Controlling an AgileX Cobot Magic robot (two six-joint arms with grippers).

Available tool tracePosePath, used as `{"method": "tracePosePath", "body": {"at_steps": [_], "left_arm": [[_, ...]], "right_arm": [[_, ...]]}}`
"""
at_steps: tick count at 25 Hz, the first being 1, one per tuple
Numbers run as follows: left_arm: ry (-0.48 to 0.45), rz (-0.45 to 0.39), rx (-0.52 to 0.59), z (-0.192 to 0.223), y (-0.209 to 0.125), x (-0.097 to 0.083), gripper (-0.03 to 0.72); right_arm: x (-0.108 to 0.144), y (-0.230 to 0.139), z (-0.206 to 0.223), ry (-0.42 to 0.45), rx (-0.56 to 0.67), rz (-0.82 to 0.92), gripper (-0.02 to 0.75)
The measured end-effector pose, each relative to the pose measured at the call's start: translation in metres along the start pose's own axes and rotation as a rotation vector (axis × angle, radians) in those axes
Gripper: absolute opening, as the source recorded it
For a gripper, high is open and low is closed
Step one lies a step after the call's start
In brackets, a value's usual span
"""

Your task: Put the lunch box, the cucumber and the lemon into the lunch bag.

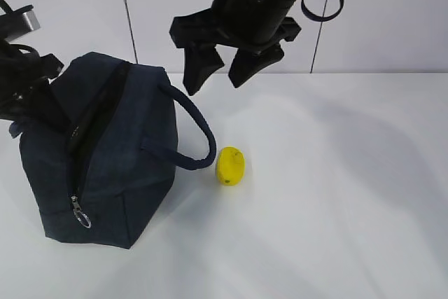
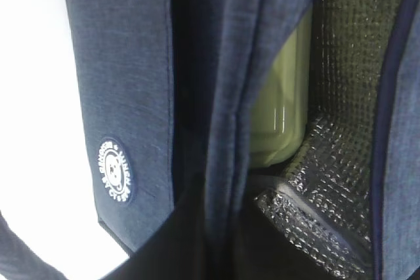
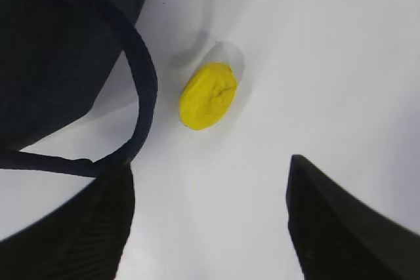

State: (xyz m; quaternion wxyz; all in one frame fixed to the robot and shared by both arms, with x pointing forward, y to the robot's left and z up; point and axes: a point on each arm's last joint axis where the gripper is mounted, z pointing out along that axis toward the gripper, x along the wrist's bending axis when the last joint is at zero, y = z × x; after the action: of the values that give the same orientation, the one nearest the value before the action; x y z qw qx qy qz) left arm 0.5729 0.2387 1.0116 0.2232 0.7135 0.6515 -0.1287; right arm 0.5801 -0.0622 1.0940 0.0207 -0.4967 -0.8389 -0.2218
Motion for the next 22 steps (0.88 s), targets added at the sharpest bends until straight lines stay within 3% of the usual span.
{"method": "tracePosePath", "body": {"at_steps": [7,15,22], "left_arm": [[-0.001,0.0,0.005,0.0,0.0,0.0,0.008],[-0.005,0.001,0.017,0.0,-0.002,0.0,0.008],[-0.011,0.001,0.038,0.0,-0.003,-0.001,0.008]], "right_arm": [[-0.021,-0.001,-0.005,-0.24,0.002,0.021,0.525],[-0.032,0.001,0.03,-0.276,0.076,0.066,0.524],[-0.048,0.0,0.063,-0.291,0.151,0.097,0.437]]}}
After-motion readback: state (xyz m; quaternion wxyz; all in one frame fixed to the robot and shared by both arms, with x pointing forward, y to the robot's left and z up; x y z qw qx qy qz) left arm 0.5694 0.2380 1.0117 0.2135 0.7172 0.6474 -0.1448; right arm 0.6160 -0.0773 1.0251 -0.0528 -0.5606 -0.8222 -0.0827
